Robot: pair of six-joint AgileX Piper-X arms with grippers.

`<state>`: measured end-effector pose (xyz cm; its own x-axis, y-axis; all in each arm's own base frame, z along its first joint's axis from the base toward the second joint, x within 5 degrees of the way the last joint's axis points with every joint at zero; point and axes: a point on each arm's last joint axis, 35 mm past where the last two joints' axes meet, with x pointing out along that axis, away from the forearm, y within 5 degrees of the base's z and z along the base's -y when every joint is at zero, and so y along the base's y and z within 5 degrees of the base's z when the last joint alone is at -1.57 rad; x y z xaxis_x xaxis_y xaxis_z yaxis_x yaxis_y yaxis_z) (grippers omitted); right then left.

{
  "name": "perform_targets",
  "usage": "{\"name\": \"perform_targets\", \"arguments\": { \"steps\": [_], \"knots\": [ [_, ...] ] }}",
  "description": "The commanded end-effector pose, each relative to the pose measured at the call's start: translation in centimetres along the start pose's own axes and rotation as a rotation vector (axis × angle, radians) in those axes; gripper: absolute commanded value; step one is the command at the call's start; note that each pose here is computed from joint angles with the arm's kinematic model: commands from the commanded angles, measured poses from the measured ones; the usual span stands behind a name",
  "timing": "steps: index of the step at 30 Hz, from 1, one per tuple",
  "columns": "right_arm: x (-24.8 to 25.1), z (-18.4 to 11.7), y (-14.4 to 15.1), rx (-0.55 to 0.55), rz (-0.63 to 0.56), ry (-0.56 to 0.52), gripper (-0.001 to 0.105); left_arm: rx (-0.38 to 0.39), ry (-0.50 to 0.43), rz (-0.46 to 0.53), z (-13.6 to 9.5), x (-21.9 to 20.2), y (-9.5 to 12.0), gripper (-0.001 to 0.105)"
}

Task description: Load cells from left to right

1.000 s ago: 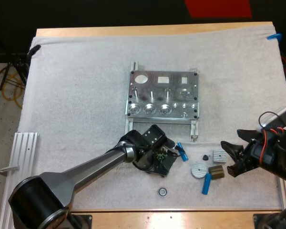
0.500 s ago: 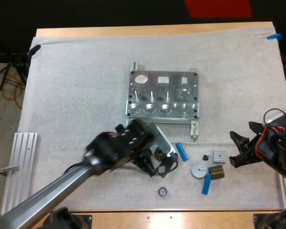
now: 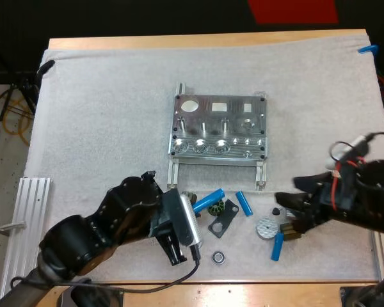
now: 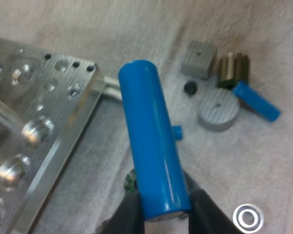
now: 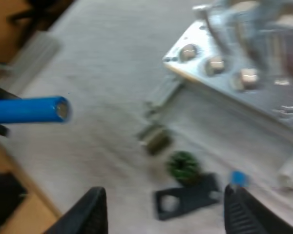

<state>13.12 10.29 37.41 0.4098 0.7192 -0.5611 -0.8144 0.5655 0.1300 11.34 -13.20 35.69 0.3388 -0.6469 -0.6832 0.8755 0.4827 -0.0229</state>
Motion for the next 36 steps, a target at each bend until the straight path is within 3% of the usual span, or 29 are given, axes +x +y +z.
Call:
{"name": "perform_targets", "arguments": {
  "steps": [1, 8, 10, 15, 29, 36],
  "knots": [
    [0.2, 0.9, 0.2, -0.003, 0.101, -0.056, 0.052, 0.013, -0.036, -0.042, 0.2, -0.7, -0.3, 0.0],
    [2.6, 2.9, -0.2, 0.048, 0.369, -0.147, 0.052, 0.015, -0.071, -0.071, 0.1, -1.5, -0.6, 0.0],
    [3.6, 3.2, -0.3, 0.073, 0.485, -0.143, 0.052, 0.015, -0.07, -0.071, 0.1, -1.5, -0.6, 0.0],
    [5.8, 3.3, -0.9, 0.133, 0.628, -0.098, 0.052, 0.017, -0.078, -0.069, 0.1, -1.8, -0.6, 0.0],
    [8.8, 2.9, -1.8, 0.218, 0.743, -0.026, 0.052, 0.026, -0.117, -0.063, 0.5, -1.8, -0.6, 0.0],
    [8.9, 3.0, -1.9, 0.209, 0.748, -0.034, 0.052, 0.043, -0.169, -0.142, 1.1, -1.8, -0.8, 0.0]
  ]
}}
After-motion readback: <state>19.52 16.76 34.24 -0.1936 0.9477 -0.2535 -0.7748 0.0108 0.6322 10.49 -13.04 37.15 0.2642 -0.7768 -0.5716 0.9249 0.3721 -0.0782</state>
